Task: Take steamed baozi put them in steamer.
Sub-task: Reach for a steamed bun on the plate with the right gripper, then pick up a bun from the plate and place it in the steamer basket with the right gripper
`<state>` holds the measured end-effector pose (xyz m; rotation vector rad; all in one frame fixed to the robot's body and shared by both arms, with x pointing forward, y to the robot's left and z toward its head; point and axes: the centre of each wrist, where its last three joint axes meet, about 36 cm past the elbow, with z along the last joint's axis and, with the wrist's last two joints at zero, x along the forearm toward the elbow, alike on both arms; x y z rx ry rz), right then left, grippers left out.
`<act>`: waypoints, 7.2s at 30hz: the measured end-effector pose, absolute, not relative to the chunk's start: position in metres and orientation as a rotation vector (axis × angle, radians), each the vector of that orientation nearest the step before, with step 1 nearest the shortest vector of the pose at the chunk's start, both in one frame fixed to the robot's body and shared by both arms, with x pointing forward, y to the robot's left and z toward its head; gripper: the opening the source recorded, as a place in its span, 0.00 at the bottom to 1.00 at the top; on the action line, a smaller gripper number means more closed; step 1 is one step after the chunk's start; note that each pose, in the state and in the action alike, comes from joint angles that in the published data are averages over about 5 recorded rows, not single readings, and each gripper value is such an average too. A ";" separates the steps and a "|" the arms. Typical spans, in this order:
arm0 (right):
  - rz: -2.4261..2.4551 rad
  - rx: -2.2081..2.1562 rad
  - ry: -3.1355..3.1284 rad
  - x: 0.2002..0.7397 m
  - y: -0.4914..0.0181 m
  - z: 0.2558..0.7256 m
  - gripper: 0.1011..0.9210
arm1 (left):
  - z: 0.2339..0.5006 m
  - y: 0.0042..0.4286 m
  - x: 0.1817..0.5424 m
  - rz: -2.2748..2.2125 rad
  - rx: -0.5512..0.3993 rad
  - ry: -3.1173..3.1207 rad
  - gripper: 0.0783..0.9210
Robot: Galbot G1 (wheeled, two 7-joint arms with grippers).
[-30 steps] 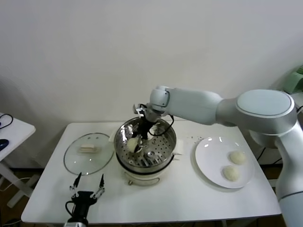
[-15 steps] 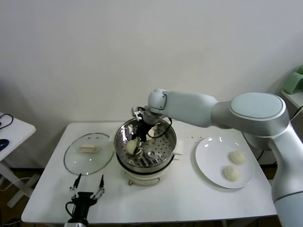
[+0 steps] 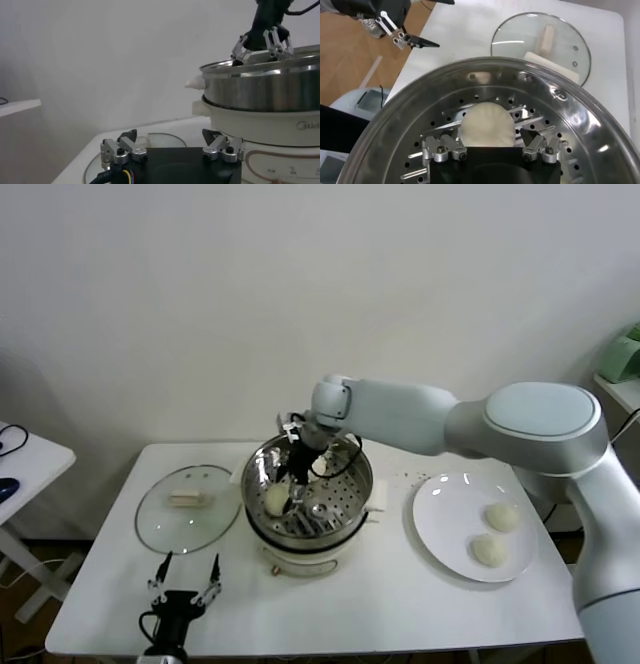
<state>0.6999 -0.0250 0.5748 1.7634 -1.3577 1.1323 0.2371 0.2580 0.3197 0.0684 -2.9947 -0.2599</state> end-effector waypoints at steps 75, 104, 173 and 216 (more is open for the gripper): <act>1.188 1.351 -1.272 0.599 -0.445 0.458 0.88 | 0.320 0.254 0.240 -0.305 0.092 -2.980 0.88; 1.198 1.352 -1.289 0.601 -0.444 0.462 0.69 | 0.320 0.253 0.239 -0.300 0.092 -2.981 0.88; 2.631 2.107 0.292 0.549 0.001 0.606 0.67 | 0.329 0.251 0.230 -0.398 -0.020 -2.947 0.88; 2.597 2.154 0.260 0.562 -0.007 0.592 0.88 | 0.324 0.244 0.234 -0.399 -0.038 -2.937 0.88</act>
